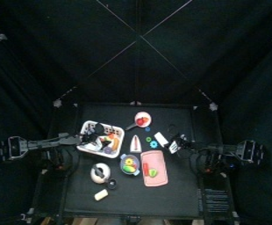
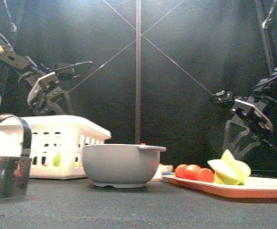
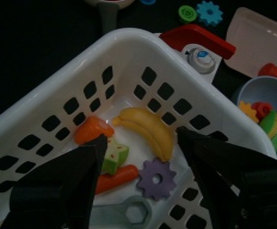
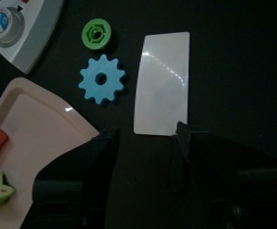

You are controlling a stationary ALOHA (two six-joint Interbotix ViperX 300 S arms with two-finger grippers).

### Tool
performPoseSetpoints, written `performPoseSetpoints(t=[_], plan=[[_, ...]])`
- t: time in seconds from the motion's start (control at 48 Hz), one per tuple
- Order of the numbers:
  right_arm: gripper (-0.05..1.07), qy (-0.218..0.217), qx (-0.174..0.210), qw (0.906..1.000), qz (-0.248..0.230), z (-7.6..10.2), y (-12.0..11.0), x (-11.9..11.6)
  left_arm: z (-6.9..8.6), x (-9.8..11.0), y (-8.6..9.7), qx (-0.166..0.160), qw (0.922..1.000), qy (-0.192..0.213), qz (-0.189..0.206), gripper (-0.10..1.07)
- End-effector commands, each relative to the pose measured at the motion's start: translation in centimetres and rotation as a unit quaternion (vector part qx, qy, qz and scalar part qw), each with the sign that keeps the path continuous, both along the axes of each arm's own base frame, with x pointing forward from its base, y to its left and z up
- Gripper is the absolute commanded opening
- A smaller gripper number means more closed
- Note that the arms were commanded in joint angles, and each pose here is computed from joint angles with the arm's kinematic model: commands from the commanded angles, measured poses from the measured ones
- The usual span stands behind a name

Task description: Grab starfruit top

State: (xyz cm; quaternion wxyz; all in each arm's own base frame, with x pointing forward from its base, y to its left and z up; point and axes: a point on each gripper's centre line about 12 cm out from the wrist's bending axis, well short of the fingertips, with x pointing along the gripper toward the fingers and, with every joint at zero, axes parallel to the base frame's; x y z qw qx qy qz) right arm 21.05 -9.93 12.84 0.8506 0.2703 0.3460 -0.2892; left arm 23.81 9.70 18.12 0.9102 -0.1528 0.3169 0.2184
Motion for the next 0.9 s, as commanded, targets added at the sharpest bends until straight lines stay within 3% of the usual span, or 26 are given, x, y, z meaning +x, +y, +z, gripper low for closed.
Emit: performPoseSetpoints(t=[0.0,0.125,0.25,0.417,0.542,0.708,0.792,0.875], plan=[[0.88,-0.018,-0.008,0.9998,0.005,1.0,-0.2,0.8,0.5,0.3,-0.1,0.004,0.9999,-0.011,-0.005,0.97],[0.88,-0.031,-0.018,0.9989,0.030,1.9,0.4,1.9,0.9,0.9,-1.2,0.008,0.9993,-0.021,-0.029,0.97],[0.88,-0.041,-0.037,0.9947,0.086,2.9,2.1,3.4,1.5,1.8,-2.6,0.016,0.9972,-0.036,-0.064,0.97],[0.88,-0.048,-0.068,0.9737,0.212,3.7,6.9,5.2,2.3,2.7,-4.3,0.025,0.9927,-0.058,-0.103,0.97],[0.88,-0.065,-0.063,0.9613,0.260,4.6,10.0,6.1,3.1,3.5,-5.6,0.031,0.9864,-0.095,-0.131,0.97],[0.88,-0.088,0.017,0.9740,0.208,6.5,11.8,7.3,4.0,4.0,-6.7,0.036,0.9772,-0.142,-0.154,0.97],[0.88,-0.072,0.077,0.9841,0.143,6.9,11.9,7.4,4.2,4.2,-6.8,0.039,0.9745,-0.155,-0.157,0.97],[0.88,-0.044,0.133,0.9870,0.079,7.2,11.8,7.4,4.3,4.4,-6.7,0.039,0.9738,-0.159,-0.157,0.97]])
